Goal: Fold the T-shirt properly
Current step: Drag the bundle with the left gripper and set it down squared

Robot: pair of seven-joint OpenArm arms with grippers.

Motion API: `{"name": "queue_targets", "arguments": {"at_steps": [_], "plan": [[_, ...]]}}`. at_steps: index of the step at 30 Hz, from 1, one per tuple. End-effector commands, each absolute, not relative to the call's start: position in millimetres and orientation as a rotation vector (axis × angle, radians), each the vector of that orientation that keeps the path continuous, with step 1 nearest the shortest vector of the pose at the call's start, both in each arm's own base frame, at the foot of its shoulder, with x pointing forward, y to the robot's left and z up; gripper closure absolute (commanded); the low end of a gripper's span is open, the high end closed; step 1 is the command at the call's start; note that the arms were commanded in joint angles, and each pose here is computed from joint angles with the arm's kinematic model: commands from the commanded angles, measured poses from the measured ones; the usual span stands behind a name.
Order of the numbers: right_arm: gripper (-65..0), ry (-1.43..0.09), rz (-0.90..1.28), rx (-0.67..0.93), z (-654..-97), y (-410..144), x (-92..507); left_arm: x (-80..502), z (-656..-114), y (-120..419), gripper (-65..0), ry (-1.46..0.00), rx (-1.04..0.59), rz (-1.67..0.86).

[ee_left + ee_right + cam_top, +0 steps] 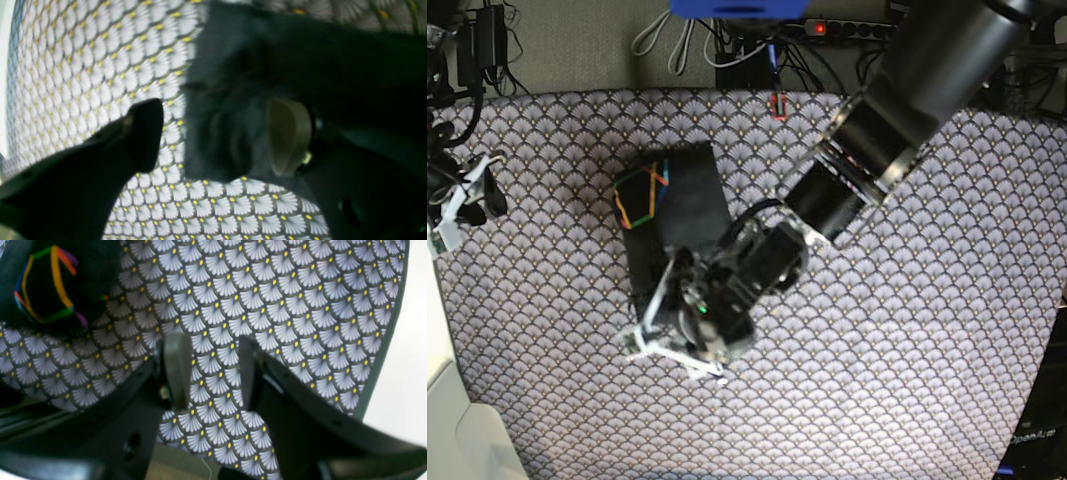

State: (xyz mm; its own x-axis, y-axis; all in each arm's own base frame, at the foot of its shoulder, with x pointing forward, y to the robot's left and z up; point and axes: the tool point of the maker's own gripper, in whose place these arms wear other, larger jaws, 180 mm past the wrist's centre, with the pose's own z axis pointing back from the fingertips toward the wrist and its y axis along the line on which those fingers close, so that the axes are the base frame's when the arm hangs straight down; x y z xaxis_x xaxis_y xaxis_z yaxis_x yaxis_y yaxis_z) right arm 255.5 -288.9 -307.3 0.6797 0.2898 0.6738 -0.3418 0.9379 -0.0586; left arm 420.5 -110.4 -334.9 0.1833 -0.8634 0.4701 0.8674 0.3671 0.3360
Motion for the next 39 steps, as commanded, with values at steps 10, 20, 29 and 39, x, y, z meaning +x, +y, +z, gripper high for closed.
{"name": "queue_targets", "arguments": {"at_steps": [10,20,29,39], "plan": [[-24.0,-0.797,0.367,0.073,-293.9,-287.3,265.3,437.4,-315.4,-52.8,0.0,-0.715,-0.144,-0.81],[-23.9,-0.777,0.432,0.254,-322.8,-217.2,276.3,393.1,-377.4,-26.3,-0.6,-0.545,-0.197,-0.685],[-23.9,-0.692,0.326,0.315,-359.1,-227.0,276.2,412.1,-367.9,-25.2,-0.6,-0.644,-0.208,-0.528],[-23.9,-0.654,0.372,0.364,-370.4,-201.7,270.5,415.5,-388.6,-25.1,-0.6,-0.625,-0.22,-0.478]]}}
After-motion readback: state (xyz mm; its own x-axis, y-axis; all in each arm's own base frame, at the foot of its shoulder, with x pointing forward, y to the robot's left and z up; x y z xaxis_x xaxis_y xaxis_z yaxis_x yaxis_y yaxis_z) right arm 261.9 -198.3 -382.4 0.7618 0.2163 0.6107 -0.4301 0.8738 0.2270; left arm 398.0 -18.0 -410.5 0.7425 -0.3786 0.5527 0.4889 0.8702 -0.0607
